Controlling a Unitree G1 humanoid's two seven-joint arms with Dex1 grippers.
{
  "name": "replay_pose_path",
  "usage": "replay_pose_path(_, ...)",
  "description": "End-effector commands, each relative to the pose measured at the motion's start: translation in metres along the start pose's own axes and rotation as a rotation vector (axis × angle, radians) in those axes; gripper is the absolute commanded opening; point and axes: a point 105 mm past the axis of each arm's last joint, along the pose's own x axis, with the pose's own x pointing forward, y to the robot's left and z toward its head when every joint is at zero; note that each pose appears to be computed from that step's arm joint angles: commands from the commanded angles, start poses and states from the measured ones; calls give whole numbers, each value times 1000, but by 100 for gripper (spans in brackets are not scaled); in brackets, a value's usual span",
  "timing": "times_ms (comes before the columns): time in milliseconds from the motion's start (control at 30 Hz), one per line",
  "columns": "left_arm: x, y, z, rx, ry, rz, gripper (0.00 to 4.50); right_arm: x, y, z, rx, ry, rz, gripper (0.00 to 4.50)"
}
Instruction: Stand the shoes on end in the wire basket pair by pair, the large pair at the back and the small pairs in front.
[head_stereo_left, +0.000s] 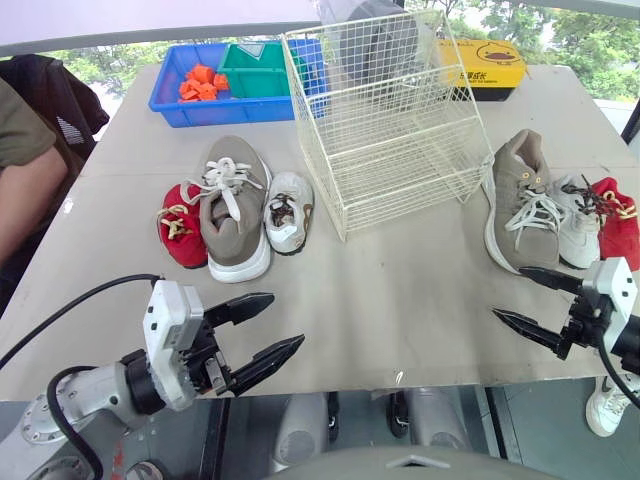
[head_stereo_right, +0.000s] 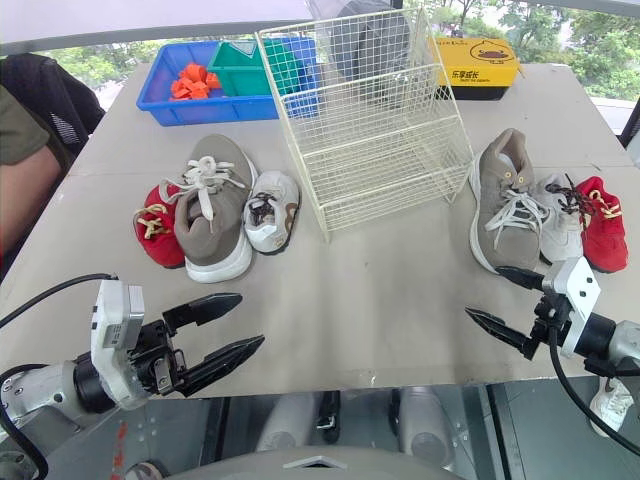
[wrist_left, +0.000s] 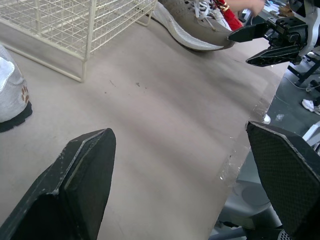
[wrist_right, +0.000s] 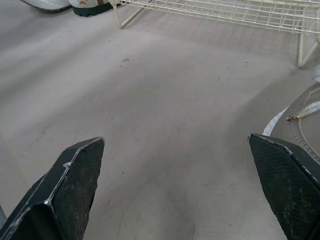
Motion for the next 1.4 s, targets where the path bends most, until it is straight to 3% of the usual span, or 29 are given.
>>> replay_pose_path(33,0,-2,8,23,-34,-4,448,4,-1,19,-60,-60,7,450)
replay_pose_path(167,5,-2,18,-4,-118,-16,448,19,0,58,-115,-180,25,450)
replay_pose_path(300,6,-9,27,32,-159,-52,448,30,3,88,-146,-183,106,450)
replay_pose_path(433,11,-15,34,93,-178,-58,448,49,-10,110,-366,-29,106,450)
replay_pose_path(667,24,-31,47,156,-214,-73,448,96,-47,151,-478,74,188,450)
replay_pose_path(867,22,-35,47,183,-220,-54,448,129,-78,152,-626,327,262,450)
replay_pose_path(1000,20,-36,43,172,-227,-36,450,144,-91,139,-652,515,316,355)
replay_pose_path(1167,14,-38,37,169,-219,-16,450,154,-89,144,-697,516,359,138)
replay_pose_path(1200,14,-38,36,167,-220,-12,450,155,-86,146,-681,489,378,66)
replay_pose_path(1267,12,-38,35,169,-219,1,450,154,-80,147,-657,468,410,6)
replay_pose_path(1400,11,-34,29,177,-208,28,450,142,-65,145,-643,497,428,6)
